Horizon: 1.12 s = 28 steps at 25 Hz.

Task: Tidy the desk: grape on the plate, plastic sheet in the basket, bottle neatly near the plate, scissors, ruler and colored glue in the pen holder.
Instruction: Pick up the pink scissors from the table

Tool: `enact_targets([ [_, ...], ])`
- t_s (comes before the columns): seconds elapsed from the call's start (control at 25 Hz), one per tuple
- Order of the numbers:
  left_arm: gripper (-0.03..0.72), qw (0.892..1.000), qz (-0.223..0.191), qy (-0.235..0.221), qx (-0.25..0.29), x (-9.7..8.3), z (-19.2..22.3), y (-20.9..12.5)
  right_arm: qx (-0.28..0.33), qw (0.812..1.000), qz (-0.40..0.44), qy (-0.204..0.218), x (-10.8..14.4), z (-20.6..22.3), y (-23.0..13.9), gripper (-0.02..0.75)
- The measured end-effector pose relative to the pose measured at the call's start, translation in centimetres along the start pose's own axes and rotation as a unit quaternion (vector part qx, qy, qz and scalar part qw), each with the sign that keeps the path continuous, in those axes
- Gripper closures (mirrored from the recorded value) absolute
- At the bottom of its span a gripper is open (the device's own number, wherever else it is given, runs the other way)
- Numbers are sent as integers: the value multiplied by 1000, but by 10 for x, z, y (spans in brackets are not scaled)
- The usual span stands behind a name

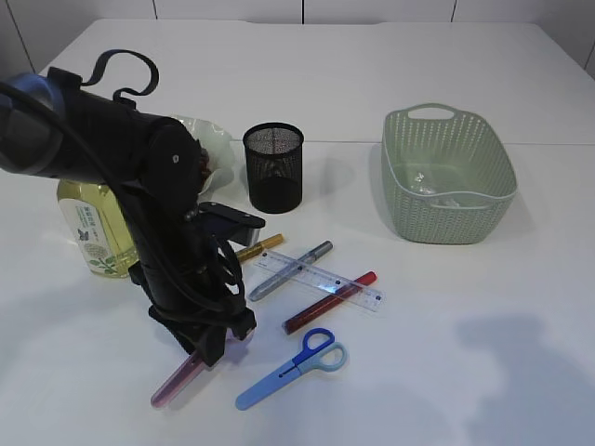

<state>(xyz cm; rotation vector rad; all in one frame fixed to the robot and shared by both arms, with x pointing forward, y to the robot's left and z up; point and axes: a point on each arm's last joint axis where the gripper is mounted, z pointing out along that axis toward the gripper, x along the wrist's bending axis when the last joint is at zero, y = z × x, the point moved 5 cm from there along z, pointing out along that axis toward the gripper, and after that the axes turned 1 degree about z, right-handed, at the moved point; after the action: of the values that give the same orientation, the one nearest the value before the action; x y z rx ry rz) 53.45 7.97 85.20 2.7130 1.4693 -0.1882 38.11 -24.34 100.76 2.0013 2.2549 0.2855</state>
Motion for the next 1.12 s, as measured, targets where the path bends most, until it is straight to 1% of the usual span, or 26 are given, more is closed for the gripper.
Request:
enact_targets([
  [0.24,499,1000,-4,-2,10,-1,0,-3,0,1000,0,0,0,0,0,155],
  [0.48,499,1000,-4,-1,-1,-1,-5,-1,0,1000,0,0,0,0,0,155],
  [0.64,499,999,-2,1,-45,-1,-14,8,0,1000,0,0,0,0,0,155],
  [0.84,499,994,0,4,-109,-2,-31,22,0,1000,0,0,0,0,0,155],
  [1.12,499,988,0,8,-156,-2,-37,33,0,1000,0,0,0,0,0,155],
])
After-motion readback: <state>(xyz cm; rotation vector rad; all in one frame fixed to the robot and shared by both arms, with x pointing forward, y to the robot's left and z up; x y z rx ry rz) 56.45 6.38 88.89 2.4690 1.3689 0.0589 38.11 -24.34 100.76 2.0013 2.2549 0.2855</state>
